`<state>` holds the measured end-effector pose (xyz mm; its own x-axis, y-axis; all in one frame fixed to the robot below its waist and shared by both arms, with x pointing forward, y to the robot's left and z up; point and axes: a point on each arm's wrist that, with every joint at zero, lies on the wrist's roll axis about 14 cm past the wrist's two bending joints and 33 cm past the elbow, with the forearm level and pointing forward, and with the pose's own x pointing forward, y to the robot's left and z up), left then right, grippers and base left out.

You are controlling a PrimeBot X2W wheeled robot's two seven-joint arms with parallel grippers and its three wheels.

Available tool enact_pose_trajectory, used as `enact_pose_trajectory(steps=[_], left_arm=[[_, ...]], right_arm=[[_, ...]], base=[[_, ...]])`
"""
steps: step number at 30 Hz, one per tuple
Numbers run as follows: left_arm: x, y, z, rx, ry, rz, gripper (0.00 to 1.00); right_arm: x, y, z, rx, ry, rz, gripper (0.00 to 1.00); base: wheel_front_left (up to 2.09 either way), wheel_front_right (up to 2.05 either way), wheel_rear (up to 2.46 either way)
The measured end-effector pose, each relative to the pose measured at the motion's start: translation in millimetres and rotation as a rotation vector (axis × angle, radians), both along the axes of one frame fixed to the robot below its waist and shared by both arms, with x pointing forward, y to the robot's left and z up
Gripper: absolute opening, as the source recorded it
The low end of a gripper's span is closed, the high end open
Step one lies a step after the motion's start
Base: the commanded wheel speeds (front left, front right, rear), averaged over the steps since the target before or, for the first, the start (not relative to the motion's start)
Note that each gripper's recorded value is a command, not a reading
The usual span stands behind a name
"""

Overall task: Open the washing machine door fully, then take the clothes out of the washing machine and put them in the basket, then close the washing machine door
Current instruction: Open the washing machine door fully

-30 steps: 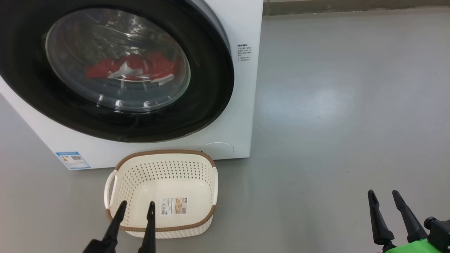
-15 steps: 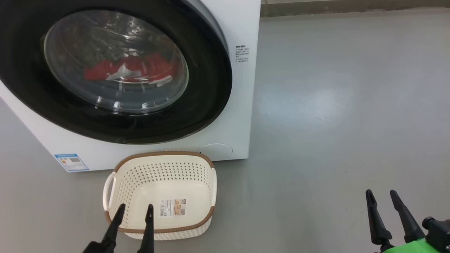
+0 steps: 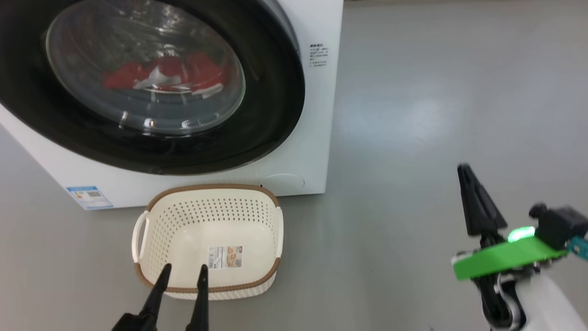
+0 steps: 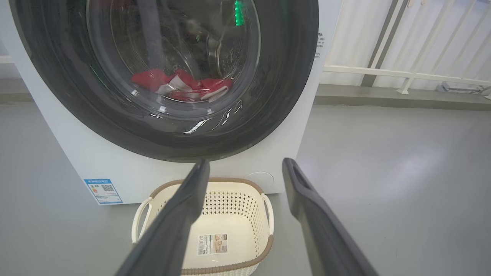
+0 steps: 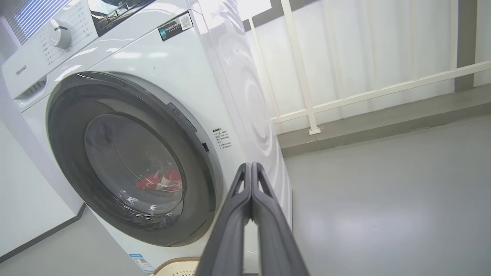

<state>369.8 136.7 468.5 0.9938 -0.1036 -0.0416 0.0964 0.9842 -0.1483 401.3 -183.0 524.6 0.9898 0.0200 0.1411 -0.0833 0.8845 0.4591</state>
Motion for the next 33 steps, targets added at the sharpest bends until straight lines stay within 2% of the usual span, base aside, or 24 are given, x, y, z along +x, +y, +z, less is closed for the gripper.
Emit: enact_pose_trajectory(steps=[5, 13, 22, 29, 33], left_arm=[[7.9, -3.4, 2.0, -0.017, -0.006, -0.006, 1.00], [24.5, -6.8, -1.5, -0.036, 0.003, -0.004, 1.00], [45.8, -9.3, -9.0, -0.060, 0.020, 0.001, 1.00], [56.7, -4.9, -20.8, -0.066, 0.049, 0.022, 1.00], [61.4, -2.6, -26.7, -0.068, 0.062, 0.028, 1.00]], right_arm=[[37.0, 14.8, 31.3, 0.029, -0.083, 0.060, 0.00], [92.8, 38.1, 56.2, 0.037, -0.144, 0.157, 0.00], [148.0, 66.6, 49.9, 0.070, -0.125, 0.260, 0.00], [185.5, 110.4, 41.9, 0.233, -0.067, 0.396, 0.00], [201.3, 129.1, 43.9, 0.271, -0.045, 0.467, 0.00]], base=[[0.00, 0.00, 0.00], [0.00, 0.00, 0.00], [0.00, 0.00, 0.00], [0.00, 0.00, 0.00], [0.00, 0.00, 0.00]])
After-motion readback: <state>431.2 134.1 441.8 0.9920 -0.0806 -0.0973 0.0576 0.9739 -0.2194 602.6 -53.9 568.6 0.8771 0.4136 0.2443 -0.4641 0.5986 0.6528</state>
